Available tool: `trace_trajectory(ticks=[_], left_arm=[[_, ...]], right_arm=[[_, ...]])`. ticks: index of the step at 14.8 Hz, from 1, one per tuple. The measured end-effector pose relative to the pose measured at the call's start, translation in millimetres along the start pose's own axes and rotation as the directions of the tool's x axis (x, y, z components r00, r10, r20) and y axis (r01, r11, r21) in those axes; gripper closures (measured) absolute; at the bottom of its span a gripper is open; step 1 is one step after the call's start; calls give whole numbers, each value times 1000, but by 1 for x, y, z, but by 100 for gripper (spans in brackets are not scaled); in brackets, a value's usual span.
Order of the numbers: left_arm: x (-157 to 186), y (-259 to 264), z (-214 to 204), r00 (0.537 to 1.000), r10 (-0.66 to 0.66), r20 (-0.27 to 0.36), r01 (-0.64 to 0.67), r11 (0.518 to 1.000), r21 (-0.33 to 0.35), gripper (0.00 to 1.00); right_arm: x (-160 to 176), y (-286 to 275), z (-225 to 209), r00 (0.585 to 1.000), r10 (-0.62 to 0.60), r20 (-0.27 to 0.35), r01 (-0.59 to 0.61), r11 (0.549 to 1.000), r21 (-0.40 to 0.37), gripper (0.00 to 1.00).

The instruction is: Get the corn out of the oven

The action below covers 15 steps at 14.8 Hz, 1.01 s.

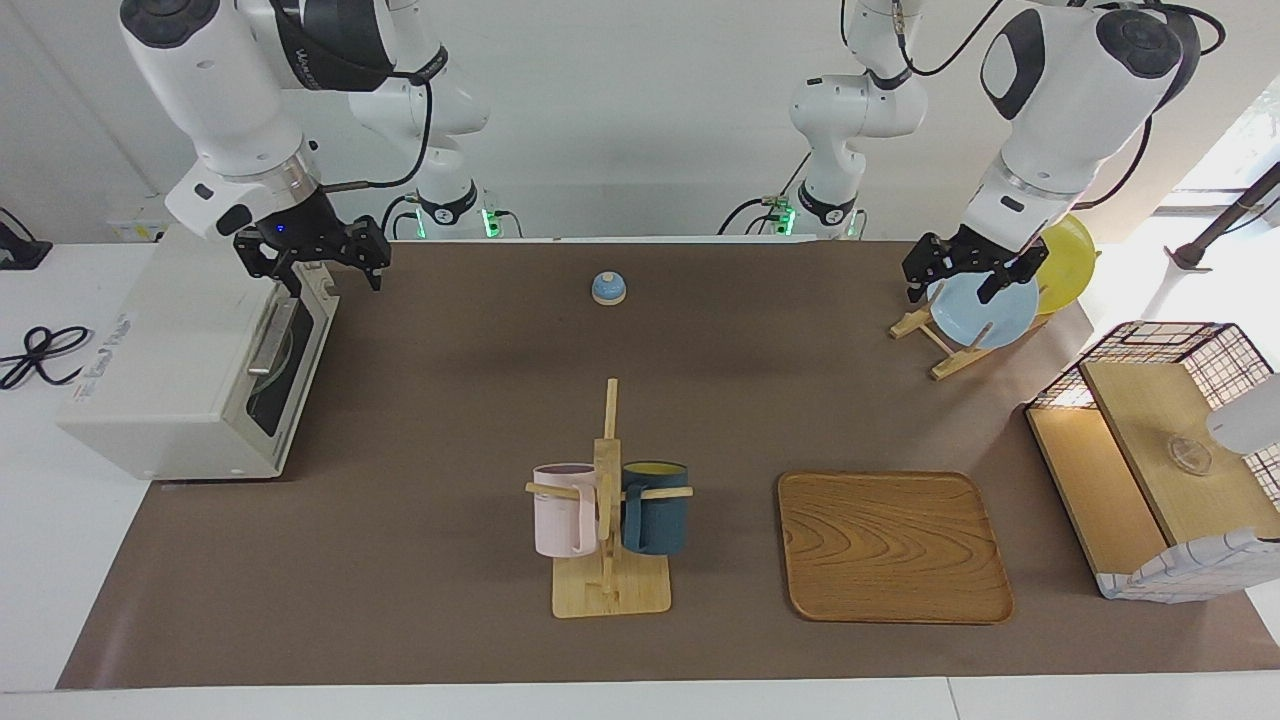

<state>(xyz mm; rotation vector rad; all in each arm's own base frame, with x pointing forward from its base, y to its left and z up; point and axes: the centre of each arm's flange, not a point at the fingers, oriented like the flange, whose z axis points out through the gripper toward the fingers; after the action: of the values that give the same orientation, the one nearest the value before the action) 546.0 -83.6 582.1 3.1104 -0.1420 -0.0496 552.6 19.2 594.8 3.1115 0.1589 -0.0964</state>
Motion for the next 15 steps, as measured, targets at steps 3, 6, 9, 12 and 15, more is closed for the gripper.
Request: trace_trajectory(ticks=[3,6,9,12,15], left_arm=[[0,0,0,1000,0,0,0,1000,0,0],[0,0,0,1000,0,0,0,1000,0,0],[0,0,0,1000,0,0,0,1000,0,0],[0,0,0,1000,0,0,0,1000,0,0],[0,0,0,1000,0,0,0,1000,0,0]], right_arm=[[0,0,0,1000,1,-1,-1,1000,0,0],[0,1,0,1000,1,-1,-1,1000,0,0],[2,3,4,1000,5,-6,-5,1000,0,0],[7,10,12,1000,4,-27,-4,1000,0,7],[6,22,28,1000,-20,-12,20,1000,1,40]])
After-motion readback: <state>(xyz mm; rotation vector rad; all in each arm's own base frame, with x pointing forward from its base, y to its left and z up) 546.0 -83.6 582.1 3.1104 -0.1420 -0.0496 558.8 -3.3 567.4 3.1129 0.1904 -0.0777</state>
